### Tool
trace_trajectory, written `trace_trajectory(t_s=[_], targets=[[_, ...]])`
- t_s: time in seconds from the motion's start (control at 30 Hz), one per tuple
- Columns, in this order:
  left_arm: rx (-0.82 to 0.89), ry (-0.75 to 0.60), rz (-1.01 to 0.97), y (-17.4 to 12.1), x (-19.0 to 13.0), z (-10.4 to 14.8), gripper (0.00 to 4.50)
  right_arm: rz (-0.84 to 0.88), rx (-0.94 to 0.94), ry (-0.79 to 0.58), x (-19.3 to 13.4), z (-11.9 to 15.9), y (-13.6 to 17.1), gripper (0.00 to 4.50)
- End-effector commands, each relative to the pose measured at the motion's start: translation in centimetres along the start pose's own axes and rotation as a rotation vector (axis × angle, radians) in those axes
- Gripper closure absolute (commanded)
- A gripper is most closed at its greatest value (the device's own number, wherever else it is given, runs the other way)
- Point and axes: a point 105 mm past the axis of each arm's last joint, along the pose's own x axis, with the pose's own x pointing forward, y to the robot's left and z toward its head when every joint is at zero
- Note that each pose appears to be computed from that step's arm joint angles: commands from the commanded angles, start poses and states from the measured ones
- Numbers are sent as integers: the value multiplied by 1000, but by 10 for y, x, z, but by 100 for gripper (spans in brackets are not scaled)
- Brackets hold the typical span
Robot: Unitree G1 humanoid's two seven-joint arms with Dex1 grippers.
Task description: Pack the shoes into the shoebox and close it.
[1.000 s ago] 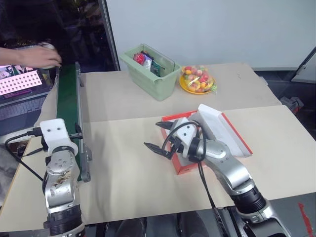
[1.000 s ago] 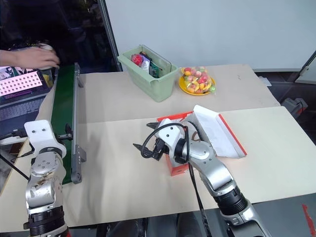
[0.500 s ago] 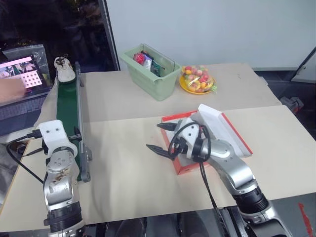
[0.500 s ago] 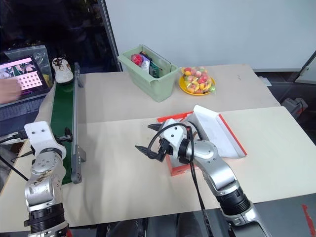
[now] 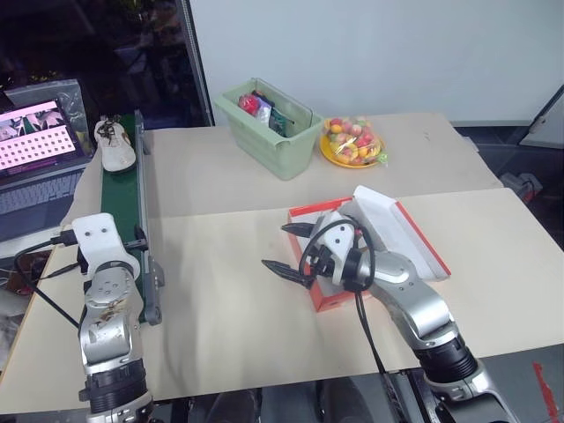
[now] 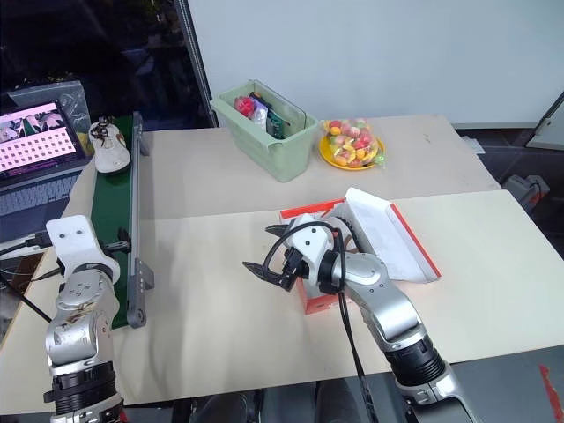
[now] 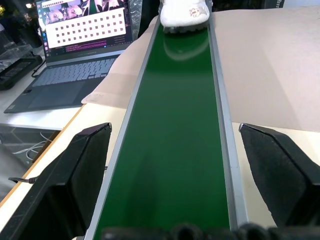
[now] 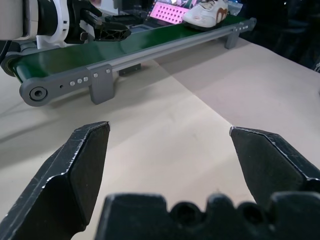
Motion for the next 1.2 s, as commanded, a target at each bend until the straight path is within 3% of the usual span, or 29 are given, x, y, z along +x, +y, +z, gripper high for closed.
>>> trace_trajectory(t_s=[0.03,0.87,1.2], targets=[[0,-42,2,1,1,14,11,11,-13,-54,-3,14,1,0],[-21,-13,4,-1,5,7,11,5,-6,-42,-4,10,3,0],[-103,65,30,1,7,-7,11,-5,-9,-49,-5,14,0,0]])
